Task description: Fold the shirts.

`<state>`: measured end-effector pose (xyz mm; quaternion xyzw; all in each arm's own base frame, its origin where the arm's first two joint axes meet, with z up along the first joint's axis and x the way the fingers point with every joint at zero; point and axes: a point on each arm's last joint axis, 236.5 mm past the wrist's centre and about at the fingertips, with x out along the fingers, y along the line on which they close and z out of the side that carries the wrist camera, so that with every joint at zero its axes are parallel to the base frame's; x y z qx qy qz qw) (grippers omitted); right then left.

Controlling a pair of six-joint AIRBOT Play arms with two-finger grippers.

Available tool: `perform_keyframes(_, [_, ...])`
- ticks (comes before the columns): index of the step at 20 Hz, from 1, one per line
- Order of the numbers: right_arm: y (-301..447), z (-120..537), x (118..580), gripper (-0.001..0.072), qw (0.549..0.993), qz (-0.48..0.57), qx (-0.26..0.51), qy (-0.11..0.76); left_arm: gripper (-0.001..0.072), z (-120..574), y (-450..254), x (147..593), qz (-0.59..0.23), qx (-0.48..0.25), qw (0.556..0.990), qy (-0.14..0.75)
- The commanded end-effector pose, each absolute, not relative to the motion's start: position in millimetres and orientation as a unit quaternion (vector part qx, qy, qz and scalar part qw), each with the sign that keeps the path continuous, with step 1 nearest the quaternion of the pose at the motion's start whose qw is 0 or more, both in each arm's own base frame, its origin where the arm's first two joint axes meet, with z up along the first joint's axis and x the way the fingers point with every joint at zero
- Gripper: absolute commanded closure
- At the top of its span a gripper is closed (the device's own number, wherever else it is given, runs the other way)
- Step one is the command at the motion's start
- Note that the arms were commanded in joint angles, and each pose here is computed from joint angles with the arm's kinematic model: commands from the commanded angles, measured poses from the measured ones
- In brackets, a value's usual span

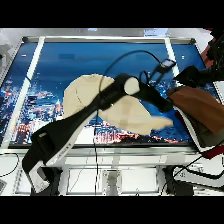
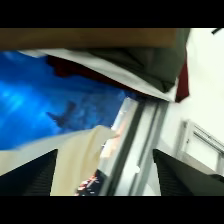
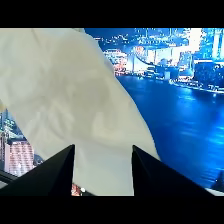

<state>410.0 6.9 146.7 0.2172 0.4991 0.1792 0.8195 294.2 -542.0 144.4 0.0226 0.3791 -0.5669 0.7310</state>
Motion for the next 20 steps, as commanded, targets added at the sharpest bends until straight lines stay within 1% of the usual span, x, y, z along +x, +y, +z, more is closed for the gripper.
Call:
perform_keyframes(1, [6.1,145.0,407.7,0.0299,0.818,0.178,0.214,0.504,0.0004,138.2,-481.0,347.4,-0.515,0.045,0.751,0.41])
perform_keyframes(2, [6.9,143.4,403.9,0.03,0.813,0.179,0.213,0.512,0.0005,128.9,-447.8,371.7,-0.479,0.073,0.765,0.424])
perform_keyframes(4, [12.4,138.2,389.2,0.0299,0.793,0.192,0.212,0.537,0.0009,104.4,-352.0,428.0,-0.359,0.136,0.795,0.47])
perform_keyframes(6, [17.9,126.8,374.3,0.03,0.77,0.202,0.218,0.565,0.001,84.7,-252.3,465.0,-0.239,0.169,0.802,0.521])
perform_keyframes(7, [19.5,119.2,370.1,0.03,0.761,0.203,0.224,0.574,0.0011,75.5,-208.6,476.4,-0.196,0.168,0.798,0.544])
perform_keyframes(9, [27.8,100.0,359.8,0.03,0.736,0.204,0.245,0.598,0.0011,59.7,-146.0,488.4,-0.147,0.135,0.792,0.577])
perform_keyframes(10, [35.3,90.5,353.2,0.03,0.723,0.207,0.251,0.61,0.0012,54.2,-122.0,492.4,-0.132,0.11,0.791,0.588])
perform_keyframes(12, [54.3,70.6,342.2,0.03,0.705,0.214,0.253,0.627,0.0012,48.1,-88.6,500.1,-0.126,0.034,0.791,0.598])
perform_keyframes(14, [77.1,53.4,335.4,0.03,0.699,0.219,0.249,0.633,0.0012,40.9,-62.9,507.4,-0.124,-0.031,0.788,0.602])
perform_keyframes(15, [88.9,46.9,333.7,0.03,0.701,0.218,0.247,0.632,0.0012,33.3,-47.7,509.7,-0.117,-0.05,0.785,0.607])
perform_keyframes(17, [110.5,40.4,331.2,0.0301,0.71,0.218,0.242,0.624,0.0012,12.9,-24.7,510.0,-0.112,-0.048,0.773,0.622])
perform_keyframes(20, [141.1,46.1,324.7,0.03,0.722,0.228,0.231,0.612,0.0012,-23.2,-10.4,511.5,-0.116,-0.027,0.756,0.643])
